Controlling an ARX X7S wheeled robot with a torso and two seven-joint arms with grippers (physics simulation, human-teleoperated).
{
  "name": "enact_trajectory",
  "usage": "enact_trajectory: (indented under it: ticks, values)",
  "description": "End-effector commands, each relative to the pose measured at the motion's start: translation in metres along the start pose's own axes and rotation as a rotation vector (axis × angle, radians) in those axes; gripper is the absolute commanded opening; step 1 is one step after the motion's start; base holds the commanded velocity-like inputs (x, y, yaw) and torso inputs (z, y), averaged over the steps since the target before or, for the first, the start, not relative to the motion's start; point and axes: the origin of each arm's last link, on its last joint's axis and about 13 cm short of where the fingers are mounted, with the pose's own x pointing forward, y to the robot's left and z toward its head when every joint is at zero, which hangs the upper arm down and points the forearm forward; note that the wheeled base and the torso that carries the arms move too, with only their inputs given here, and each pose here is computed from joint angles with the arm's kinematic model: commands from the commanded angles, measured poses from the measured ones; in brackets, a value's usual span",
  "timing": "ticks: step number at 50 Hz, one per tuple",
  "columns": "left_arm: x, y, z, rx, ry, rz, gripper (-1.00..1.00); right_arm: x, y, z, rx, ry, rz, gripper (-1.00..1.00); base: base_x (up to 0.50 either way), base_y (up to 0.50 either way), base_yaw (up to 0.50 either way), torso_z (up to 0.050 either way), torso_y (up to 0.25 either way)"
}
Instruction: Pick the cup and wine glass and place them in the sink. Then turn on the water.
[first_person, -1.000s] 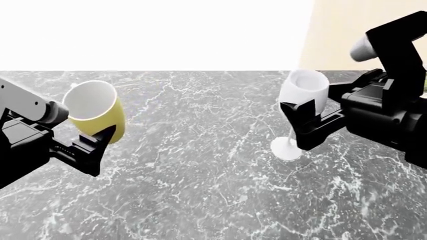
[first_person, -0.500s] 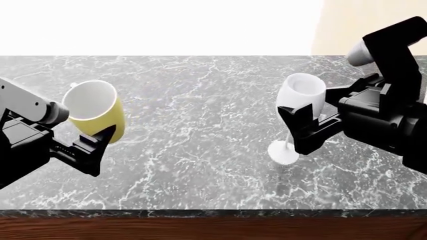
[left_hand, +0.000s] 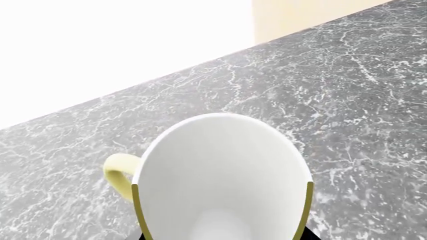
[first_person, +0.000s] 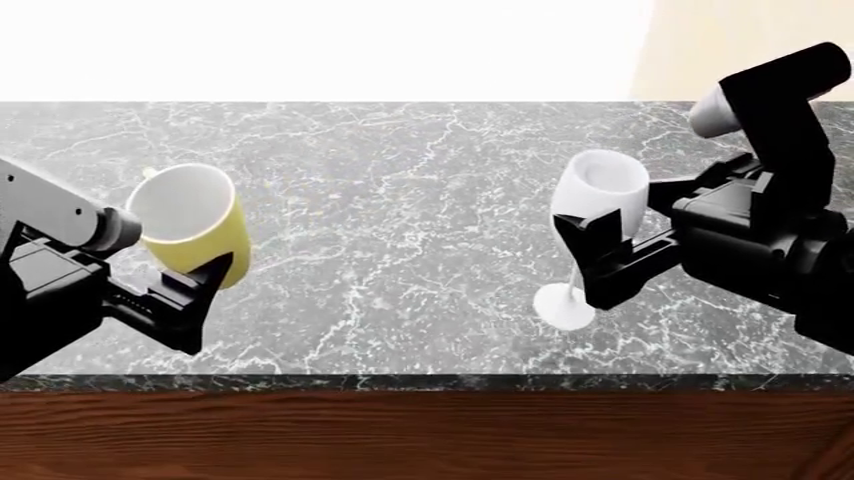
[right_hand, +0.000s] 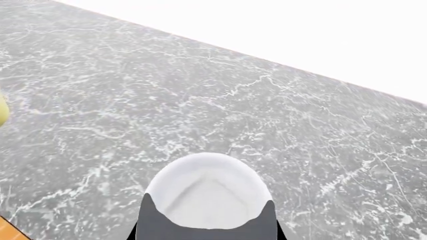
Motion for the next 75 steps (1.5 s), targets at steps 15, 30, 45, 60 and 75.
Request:
enact_trajectory:
  ticks: [15,30,45,60,75]
  values:
    - [0.003,-0.001,-0.001,-0.004,0.006,0.001,-1.00,0.001,-0.002,-0.007,0.017,0.003,-0.008,-1.00,-0.14,0.00,-0.35,0.000,0.000]
    - [0.004,-0.002,-0.003,-0.032,-0.003,-0.016,-1.00,0.001,-0.001,-0.008,0.020,-0.002,-0.008,-1.00,-0.20,0.02,-0.50,0.001,0.000]
    - [0.005,-0.004,-0.003,-0.040,-0.018,-0.013,-1.00,-0.001,-0.001,-0.012,0.025,-0.004,-0.012,-1.00,-0.20,0.04,-0.50,0.000,0.000]
    - [0.010,-0.005,-0.001,-0.054,-0.036,-0.016,-1.00,0.002,-0.002,-0.016,0.033,0.005,-0.014,-1.00,-0.19,0.06,-0.49,0.001,0.000]
    - [0.011,-0.005,-0.004,-0.060,-0.036,-0.021,-1.00,0.007,-0.002,-0.016,0.029,0.006,-0.015,-1.00,-0.19,0.08,-0.49,0.000,0.000]
